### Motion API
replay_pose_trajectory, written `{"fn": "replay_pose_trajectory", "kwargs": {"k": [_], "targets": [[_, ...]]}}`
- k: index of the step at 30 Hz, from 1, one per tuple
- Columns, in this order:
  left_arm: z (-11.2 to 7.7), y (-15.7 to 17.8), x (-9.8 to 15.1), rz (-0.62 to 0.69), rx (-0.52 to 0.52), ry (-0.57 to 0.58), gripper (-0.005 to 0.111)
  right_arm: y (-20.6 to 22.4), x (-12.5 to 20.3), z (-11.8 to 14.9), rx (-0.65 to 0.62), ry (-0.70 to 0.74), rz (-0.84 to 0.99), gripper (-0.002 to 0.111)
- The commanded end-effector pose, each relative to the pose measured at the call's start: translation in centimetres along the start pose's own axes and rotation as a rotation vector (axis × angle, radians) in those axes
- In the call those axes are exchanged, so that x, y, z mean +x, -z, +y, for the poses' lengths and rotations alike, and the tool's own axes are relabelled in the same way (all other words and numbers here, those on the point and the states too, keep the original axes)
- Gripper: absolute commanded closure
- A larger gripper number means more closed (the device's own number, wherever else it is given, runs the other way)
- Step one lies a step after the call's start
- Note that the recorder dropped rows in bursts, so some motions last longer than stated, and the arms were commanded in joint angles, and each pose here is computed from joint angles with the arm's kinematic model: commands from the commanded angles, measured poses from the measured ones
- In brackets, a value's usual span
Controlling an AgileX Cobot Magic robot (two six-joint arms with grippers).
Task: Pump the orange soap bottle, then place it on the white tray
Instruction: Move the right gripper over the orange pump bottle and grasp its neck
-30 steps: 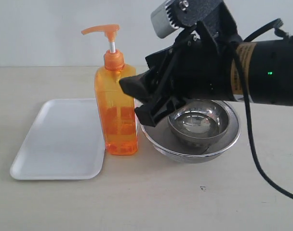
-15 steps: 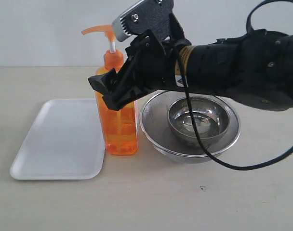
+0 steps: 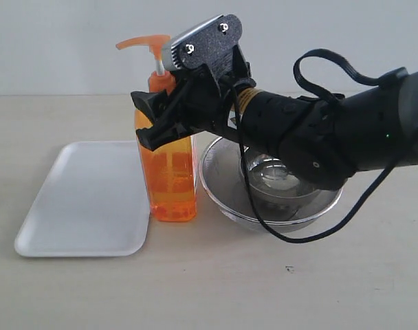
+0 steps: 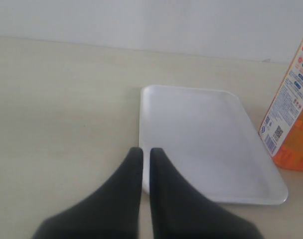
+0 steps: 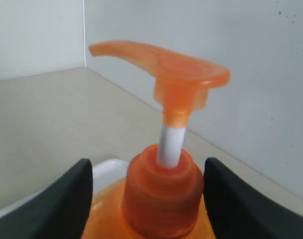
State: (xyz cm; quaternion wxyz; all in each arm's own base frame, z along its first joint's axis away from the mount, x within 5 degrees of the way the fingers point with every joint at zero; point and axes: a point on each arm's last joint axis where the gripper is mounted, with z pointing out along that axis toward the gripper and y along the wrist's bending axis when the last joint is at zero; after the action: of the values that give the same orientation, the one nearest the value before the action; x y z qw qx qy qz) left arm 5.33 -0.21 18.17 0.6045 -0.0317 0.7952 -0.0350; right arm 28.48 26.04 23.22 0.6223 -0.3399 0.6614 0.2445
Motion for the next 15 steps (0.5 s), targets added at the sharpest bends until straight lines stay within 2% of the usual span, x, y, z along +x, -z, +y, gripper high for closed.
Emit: {"fn": "replay_pose_trajectory", "kwargs": {"k": [1,4,8,12,15], "targets": [[0.04,-0.01,0.06,-0.001,-0.004,-0.013,0.102,-0.18,-0.30,-0.04,0.002,0.005,-0.036,0.052],[0.04,-0.01,0.06,-0.001,-0.004,-0.013,0.102,-0.18,-0.30,-0.05,0.002,0.005,-0.036,0.058],[0.04,-0.01,0.06,-0.001,-0.004,-0.013,0.102,-0.18,-0.24,-0.05,0.003,0.033,-0.029,0.086],[0.04,-0.01,0.06,-0.001,-0.004,-0.013,0.102,-0.18,-0.13,-0.06,0.004,0.053,-0.017,0.107],[0.04,-0.01,0.06,-0.001,-0.004,-0.013,0.102,-0.18,-0.09,-0.10,0.008,0.055,-0.012,0.108]]}}
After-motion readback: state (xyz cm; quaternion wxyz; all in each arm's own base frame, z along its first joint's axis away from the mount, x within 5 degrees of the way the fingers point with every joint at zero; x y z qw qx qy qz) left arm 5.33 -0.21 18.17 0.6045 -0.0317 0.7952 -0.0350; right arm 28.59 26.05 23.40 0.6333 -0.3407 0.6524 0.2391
